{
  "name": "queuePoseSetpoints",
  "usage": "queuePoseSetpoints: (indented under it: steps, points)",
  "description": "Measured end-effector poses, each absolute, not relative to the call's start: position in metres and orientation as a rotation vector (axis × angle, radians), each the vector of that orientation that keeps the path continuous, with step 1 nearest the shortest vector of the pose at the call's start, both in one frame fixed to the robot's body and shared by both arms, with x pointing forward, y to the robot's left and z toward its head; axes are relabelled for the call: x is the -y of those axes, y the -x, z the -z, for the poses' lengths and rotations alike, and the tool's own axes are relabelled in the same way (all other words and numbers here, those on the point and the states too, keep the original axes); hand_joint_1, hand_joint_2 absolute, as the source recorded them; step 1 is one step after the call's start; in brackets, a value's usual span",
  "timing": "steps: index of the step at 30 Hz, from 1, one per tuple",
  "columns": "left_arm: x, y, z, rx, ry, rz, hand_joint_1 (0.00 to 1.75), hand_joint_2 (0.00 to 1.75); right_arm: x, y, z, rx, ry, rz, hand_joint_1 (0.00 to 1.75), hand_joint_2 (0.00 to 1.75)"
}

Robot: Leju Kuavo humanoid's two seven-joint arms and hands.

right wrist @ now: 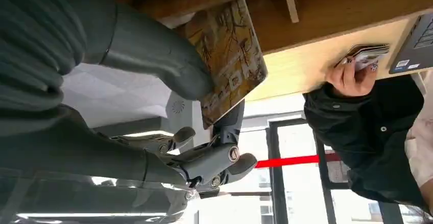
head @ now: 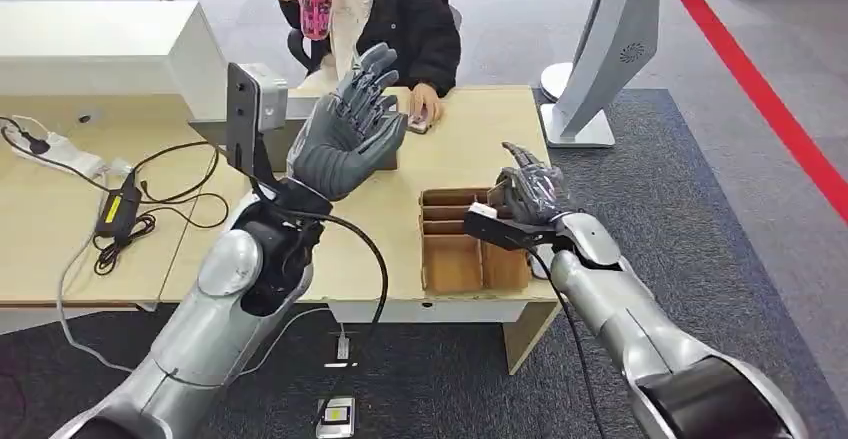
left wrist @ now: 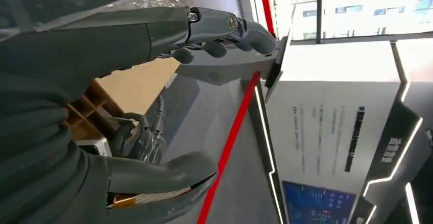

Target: Pass the card to the sensor for recognition and then transmit it.

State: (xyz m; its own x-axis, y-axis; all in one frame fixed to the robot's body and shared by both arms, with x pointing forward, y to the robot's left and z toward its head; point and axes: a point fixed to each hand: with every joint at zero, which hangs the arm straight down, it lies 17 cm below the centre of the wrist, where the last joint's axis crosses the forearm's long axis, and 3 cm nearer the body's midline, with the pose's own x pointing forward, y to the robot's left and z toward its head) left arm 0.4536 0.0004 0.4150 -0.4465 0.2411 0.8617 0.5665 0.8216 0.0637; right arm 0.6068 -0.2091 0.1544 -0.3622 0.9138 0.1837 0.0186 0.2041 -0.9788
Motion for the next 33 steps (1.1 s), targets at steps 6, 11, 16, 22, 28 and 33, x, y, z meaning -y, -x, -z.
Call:
queuePoseSetpoints:
  steps: [6,11,16,22,28,33]
  points:
    - [0.001,-0.454,-0.416,2.044,0.599,0.428,0.00,1.75,0.210,-0.607,-0.155,1.608,0.904,-1.277,1.75,1.75]
    - [0.003,-0.452,-0.417,2.044,0.604,0.432,0.00,1.75,0.210,-0.610,-0.167,1.636,0.924,-1.248,1.75,1.75]
    - [0.006,-0.452,-0.416,2.039,0.611,0.440,0.00,1.75,0.212,-0.628,-0.225,1.739,1.012,-1.193,1.75,1.75]
    - [0.010,-0.451,-0.418,2.041,0.622,0.445,0.00,1.75,0.217,-0.645,-0.300,1.833,1.108,-1.159,1.75,1.75]
    - [0.010,-0.452,-0.419,2.053,0.625,0.438,0.00,1.75,0.220,-0.652,-0.335,1.864,1.161,-1.154,1.75,1.75]
    - [0.009,-0.453,-0.418,2.062,0.623,0.439,0.00,1.75,0.219,-0.654,-0.341,1.856,1.172,-1.176,1.75,1.75]
